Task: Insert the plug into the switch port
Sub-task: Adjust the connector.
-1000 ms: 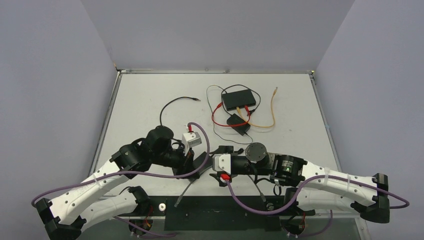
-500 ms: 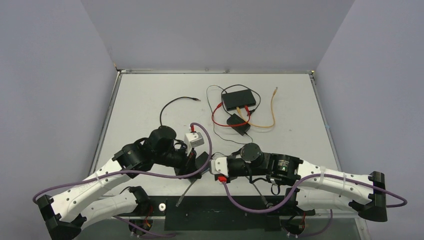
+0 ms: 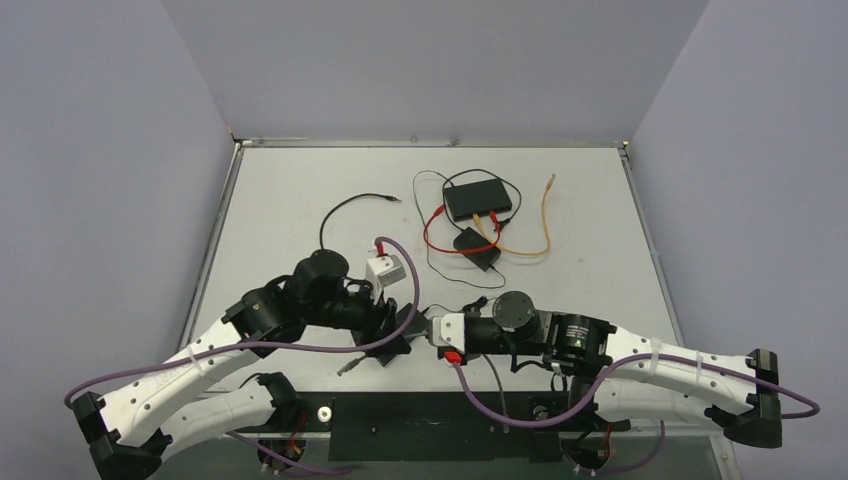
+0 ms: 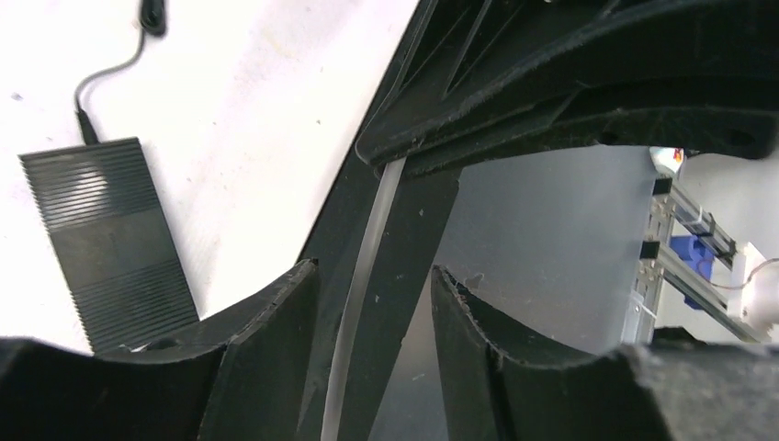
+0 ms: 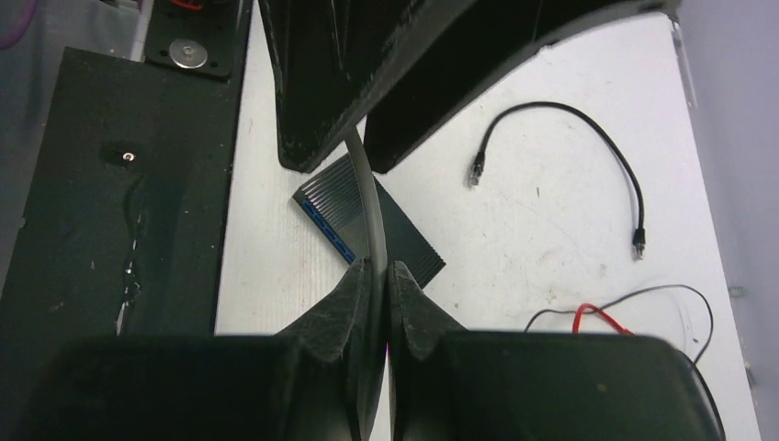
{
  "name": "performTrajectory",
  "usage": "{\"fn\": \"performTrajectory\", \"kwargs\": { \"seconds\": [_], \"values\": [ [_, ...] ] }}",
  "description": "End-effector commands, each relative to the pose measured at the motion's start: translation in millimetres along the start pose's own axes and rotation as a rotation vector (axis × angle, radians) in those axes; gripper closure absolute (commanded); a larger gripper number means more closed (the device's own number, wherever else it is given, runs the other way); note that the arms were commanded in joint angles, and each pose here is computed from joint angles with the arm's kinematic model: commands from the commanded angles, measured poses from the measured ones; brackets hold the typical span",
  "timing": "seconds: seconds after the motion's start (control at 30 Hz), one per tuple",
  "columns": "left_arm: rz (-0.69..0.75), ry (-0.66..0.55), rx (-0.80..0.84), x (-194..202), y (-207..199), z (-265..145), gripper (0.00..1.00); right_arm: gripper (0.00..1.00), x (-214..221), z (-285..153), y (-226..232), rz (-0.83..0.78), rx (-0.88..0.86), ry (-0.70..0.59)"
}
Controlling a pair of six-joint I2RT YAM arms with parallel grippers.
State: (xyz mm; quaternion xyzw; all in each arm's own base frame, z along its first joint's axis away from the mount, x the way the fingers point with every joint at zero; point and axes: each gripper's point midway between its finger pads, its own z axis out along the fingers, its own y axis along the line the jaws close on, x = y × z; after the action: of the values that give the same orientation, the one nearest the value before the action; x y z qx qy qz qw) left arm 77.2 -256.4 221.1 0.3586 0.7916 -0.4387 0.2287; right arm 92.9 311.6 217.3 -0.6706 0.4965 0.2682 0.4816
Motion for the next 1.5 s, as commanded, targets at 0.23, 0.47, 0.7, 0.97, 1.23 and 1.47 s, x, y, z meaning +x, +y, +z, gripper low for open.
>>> {"fn": "performTrajectory", "kwargs": {
  "seconds": [0.23, 0.47, 0.7, 0.97, 1.23, 1.47],
  "values": [
    [-0.084, -0.321, -0.128, -66, 19, -21, 0.52, 1.00, -3, -28, -25, 0.093, 0.254, -0.101],
    [-0.262, -0.377, -0.114, -74, 60, -30, 0.48, 1.00, 6, -48, -41, 0.116, 0.403, -0.107],
    [-0.340, -0.438, -0.058, -79, 65, -48, 0.36, 1.00, 12, -51, -50, 0.114, 0.475, -0.079],
    [-0.435, -0.438, 0.049, -66, 59, -54, 0.29, 1.00, 7, -54, -59, 0.119, 0.531, -0.103],
    [-0.520, -0.455, 0.140, -59, 51, -59, 0.27, 1.00, 8, -56, -59, 0.117, 0.542, -0.099],
    [-0.521, -0.478, 0.168, -61, 47, -68, 0.27, 1.00, 9, -57, -56, 0.122, 0.537, -0.093]
  ]
}}
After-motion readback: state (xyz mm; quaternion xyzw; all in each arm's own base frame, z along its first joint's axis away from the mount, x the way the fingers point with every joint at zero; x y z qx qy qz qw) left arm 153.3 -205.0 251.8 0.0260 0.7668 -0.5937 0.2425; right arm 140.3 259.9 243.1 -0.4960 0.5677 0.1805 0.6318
